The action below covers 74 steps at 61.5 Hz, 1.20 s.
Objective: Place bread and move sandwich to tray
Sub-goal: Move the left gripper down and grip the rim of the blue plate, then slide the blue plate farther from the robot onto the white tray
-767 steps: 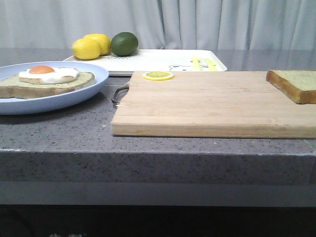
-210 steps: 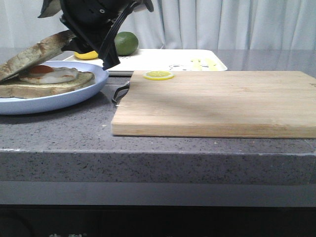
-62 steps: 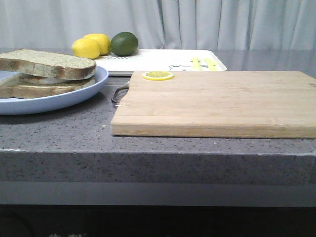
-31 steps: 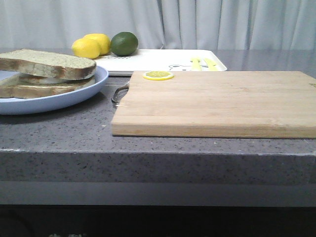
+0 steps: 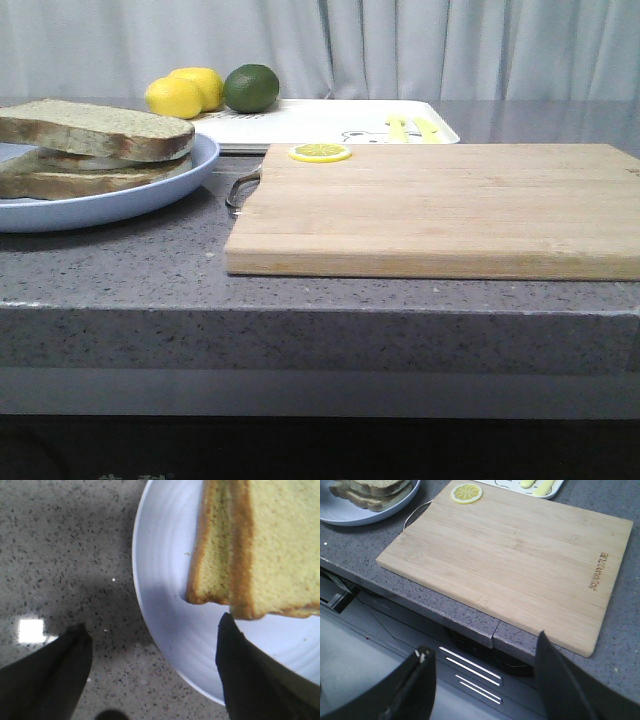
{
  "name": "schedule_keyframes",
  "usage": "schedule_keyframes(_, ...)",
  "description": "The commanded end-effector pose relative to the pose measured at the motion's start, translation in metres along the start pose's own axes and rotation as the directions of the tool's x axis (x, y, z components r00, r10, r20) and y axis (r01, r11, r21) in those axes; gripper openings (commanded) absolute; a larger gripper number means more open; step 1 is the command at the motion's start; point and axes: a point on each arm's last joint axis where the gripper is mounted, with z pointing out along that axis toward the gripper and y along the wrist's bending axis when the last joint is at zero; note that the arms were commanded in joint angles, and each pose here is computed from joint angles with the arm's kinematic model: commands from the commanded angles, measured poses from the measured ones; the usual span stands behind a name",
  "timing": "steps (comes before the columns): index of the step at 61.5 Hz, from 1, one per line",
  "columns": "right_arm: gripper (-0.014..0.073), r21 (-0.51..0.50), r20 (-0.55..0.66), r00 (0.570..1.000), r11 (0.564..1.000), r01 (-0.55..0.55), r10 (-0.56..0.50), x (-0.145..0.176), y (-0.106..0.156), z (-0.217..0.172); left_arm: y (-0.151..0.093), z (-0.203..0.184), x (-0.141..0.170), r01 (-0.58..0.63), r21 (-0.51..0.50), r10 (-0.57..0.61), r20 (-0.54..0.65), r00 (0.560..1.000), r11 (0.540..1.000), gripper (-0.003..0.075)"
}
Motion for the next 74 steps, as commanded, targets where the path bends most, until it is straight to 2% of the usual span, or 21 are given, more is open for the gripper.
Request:
schedule_keyframes(1,0.0454,0.006,0.080,0.997,1.000,0.010,-0.010,-0.010,0.000,-0.004,0.000,-0.010,-0.011,0.012,0.055,-0.016,0.080,0.997,0.998,0.0511)
schedule_keyframes(15,0.0454,0.006,0.080,0.997,1.000,0.010,-0.010,-0.010,0.000,-0.004,0.007,0.012,-0.021,0.041,0.088,-0.047,0.073,0.996,0.995,0.0504)
schedule_keyframes(36,0.0454,0.006,0.080,0.997,1.000,0.010,-0.010,-0.010,0.000,-0.004,0.014,0.034,-0.028,0.076,0.099,-0.081,0.049,0.996,0.992,0.0360)
schedule_keyframes(74,0.0454,0.006,0.080,0.997,1.000,0.010,-0.010,-0.010,0.000,-0.004,0.017,0.044,-0.031,0.095,0.105,-0.100,0.047,0.994,0.990,0.0171)
